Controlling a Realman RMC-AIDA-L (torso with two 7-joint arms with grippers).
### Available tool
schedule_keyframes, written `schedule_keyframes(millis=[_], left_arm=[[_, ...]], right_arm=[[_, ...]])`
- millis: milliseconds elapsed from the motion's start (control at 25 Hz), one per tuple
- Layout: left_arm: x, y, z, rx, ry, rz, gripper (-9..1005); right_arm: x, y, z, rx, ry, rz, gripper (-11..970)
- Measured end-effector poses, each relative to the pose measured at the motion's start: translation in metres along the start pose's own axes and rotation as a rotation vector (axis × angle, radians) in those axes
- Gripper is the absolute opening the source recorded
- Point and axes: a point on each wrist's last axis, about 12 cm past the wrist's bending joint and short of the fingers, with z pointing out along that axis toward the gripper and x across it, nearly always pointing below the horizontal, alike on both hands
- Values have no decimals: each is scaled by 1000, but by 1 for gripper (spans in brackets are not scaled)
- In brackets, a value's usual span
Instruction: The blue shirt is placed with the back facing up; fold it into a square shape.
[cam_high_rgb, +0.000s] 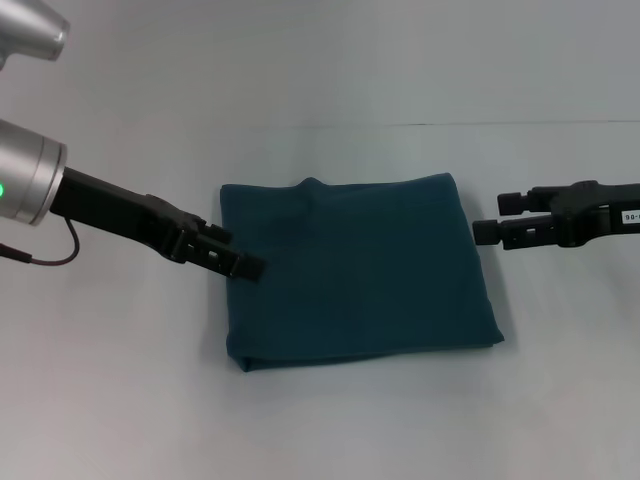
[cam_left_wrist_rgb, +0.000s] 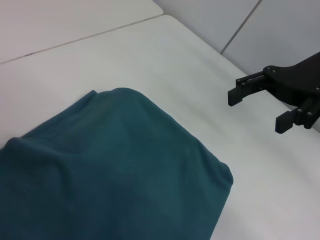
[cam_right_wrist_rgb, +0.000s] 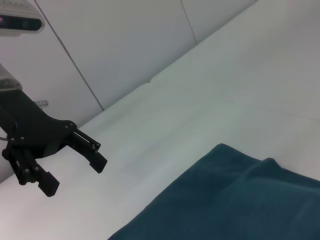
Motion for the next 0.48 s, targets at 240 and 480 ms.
schedule_keyframes(millis=[240, 480], left_arm=[[0, 0, 1, 3, -2, 5, 921], [-1, -1, 1, 4, -2, 9, 921]], right_arm=[[-1, -1, 0, 8, -2, -5, 937], [-3, -3, 1, 30, -9, -13, 937]])
